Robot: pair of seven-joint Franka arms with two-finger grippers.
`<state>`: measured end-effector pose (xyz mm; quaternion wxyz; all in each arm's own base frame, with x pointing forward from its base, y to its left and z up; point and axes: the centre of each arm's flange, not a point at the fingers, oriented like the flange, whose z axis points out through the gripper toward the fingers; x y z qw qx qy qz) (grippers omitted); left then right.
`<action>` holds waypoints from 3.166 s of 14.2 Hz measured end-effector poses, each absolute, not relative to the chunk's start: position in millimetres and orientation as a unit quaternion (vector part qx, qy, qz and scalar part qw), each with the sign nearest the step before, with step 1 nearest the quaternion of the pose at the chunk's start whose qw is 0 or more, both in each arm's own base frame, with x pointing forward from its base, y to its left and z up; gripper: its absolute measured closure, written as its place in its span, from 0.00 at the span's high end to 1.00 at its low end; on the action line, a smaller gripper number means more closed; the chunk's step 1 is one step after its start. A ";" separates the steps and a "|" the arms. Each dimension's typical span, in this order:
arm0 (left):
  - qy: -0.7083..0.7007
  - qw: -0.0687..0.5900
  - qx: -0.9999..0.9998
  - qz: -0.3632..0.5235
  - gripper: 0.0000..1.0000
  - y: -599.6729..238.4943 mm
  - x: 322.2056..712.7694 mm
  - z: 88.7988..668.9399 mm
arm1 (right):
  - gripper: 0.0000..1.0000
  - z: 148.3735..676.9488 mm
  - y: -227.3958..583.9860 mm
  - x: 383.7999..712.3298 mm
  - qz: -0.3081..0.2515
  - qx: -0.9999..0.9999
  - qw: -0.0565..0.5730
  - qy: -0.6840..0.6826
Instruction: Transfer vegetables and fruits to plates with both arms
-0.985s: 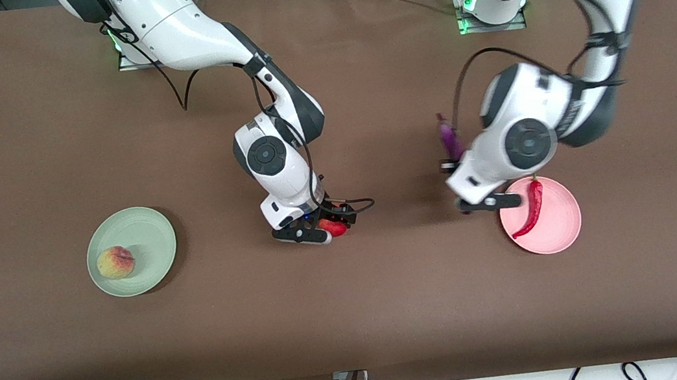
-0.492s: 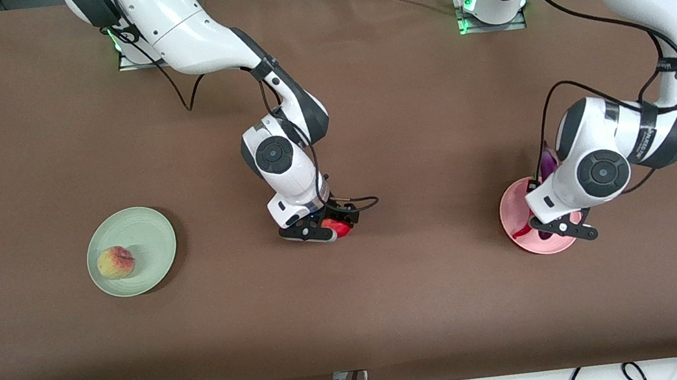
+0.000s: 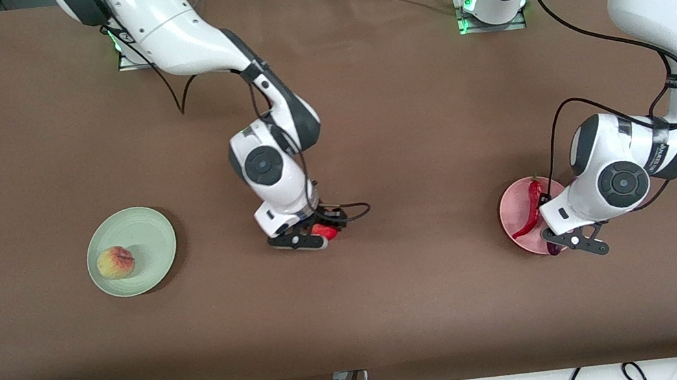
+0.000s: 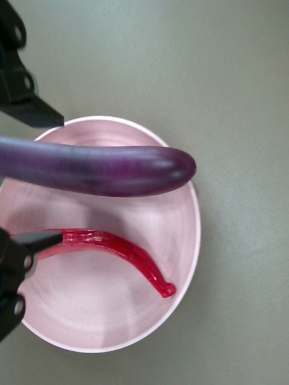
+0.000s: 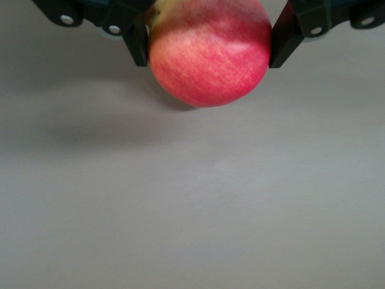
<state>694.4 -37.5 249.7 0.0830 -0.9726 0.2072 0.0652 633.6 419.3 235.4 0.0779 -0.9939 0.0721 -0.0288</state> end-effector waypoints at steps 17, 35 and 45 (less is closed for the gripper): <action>-0.006 0.036 -0.999 -0.008 1.00 -18.3 555.5 610.8 | 0.86 222.2 50.2 691.0 0.164 -0.986 0.011 -0.006; 0.003 0.036 -0.999 0.029 1.00 -35.4 538.5 592.1 | 1.00 521.0 5.7 631.2 0.120 -0.992 0.025 -0.012; 0.003 0.036 -0.999 0.029 1.00 -35.8 538.4 592.5 | 1.00 629.4 26.1 556.0 0.087 -0.994 -0.028 -0.065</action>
